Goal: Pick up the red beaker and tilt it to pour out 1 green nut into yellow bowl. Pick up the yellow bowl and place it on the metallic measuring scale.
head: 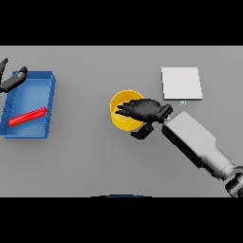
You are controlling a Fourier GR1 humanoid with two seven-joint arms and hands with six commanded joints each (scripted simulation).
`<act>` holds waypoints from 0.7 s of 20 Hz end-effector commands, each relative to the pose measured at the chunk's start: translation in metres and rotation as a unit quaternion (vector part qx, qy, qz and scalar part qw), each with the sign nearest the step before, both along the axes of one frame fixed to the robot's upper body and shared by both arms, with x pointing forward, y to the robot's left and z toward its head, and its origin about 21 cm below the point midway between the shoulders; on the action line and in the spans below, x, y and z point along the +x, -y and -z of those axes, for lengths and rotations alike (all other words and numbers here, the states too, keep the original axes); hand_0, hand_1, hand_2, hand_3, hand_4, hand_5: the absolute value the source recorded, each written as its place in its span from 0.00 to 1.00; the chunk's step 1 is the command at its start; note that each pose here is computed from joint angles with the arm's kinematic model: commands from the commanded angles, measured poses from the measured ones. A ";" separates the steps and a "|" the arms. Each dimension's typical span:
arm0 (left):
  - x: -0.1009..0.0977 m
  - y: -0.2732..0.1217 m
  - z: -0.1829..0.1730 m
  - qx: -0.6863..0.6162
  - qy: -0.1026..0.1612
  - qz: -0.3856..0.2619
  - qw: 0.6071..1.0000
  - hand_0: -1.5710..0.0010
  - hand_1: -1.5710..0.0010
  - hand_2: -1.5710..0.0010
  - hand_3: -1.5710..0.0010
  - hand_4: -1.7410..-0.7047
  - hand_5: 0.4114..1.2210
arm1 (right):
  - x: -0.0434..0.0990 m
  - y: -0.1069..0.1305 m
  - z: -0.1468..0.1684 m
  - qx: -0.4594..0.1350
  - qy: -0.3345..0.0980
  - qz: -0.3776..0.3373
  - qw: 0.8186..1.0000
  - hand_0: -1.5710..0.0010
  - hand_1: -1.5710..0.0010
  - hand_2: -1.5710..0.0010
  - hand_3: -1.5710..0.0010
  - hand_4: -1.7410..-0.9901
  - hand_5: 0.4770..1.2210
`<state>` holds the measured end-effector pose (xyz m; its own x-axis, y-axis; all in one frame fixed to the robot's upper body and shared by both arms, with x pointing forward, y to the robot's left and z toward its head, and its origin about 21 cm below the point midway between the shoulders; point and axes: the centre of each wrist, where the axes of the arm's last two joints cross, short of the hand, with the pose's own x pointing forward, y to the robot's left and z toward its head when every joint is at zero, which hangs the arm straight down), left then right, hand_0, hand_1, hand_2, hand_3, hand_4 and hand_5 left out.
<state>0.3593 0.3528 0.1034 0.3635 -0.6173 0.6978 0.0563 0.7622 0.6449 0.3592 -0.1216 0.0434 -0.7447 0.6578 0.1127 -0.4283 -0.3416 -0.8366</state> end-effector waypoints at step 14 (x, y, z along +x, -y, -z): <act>0.004 0.004 0.000 0.003 0.002 0.007 1.000 1.00 1.00 1.00 1.00 0.92 0.37 | 0.000 -0.001 -0.007 0.001 -0.015 -0.012 1.000 0.10 0.10 0.16 0.28 0.07 0.95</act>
